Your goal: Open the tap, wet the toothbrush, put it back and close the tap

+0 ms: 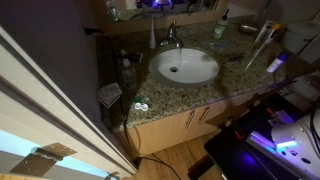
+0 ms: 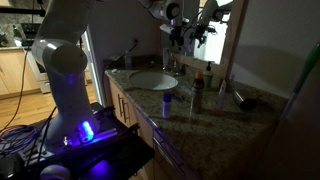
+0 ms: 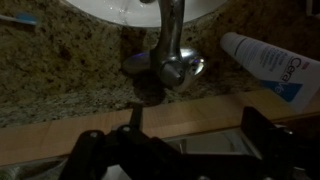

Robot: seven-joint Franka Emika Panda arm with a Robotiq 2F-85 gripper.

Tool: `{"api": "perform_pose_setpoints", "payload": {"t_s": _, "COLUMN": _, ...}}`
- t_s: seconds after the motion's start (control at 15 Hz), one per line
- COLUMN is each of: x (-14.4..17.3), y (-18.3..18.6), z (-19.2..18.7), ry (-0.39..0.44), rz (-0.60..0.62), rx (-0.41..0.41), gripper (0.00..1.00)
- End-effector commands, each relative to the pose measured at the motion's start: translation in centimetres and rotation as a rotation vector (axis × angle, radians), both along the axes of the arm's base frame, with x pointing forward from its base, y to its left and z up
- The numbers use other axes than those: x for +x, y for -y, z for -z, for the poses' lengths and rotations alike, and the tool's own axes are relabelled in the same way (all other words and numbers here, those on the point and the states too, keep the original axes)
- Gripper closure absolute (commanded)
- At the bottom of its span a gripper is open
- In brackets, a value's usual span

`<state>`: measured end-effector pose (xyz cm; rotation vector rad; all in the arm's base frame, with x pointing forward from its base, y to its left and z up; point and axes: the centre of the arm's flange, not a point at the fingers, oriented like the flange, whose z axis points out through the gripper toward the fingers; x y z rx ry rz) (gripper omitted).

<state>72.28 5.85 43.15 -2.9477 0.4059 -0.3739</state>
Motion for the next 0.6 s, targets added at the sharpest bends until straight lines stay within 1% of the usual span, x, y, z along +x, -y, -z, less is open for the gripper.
{"api": "perform_pose_setpoints", "payload": {"t_s": 0.0, "x": 0.0, "y": -0.2, "z": 1.2, "ry": -0.027, "rz": -0.006, "rx": -0.003, "gripper": 0.00}}
{"api": "perform_pose_setpoints", "payload": {"t_s": 0.13, "x": 0.0, "y": -0.5, "z": 2.1, "ry": -0.028, "rz": -0.008, "rx": 0.001, "gripper": 0.00}}
{"api": "perform_pose_setpoints", "payload": {"t_s": 0.27, "x": -0.2, "y": -0.7, "z": 2.7, "ry": -0.055, "rz": -0.014, "rx": 0.009, "gripper": 0.00}}
{"api": "perform_pose_setpoints", "payload": {"t_s": 0.53, "x": -0.6, "y": -0.8, "z": 3.6, "ry": -0.081, "rz": -0.009, "rx": 0.001, "gripper": 0.00}}
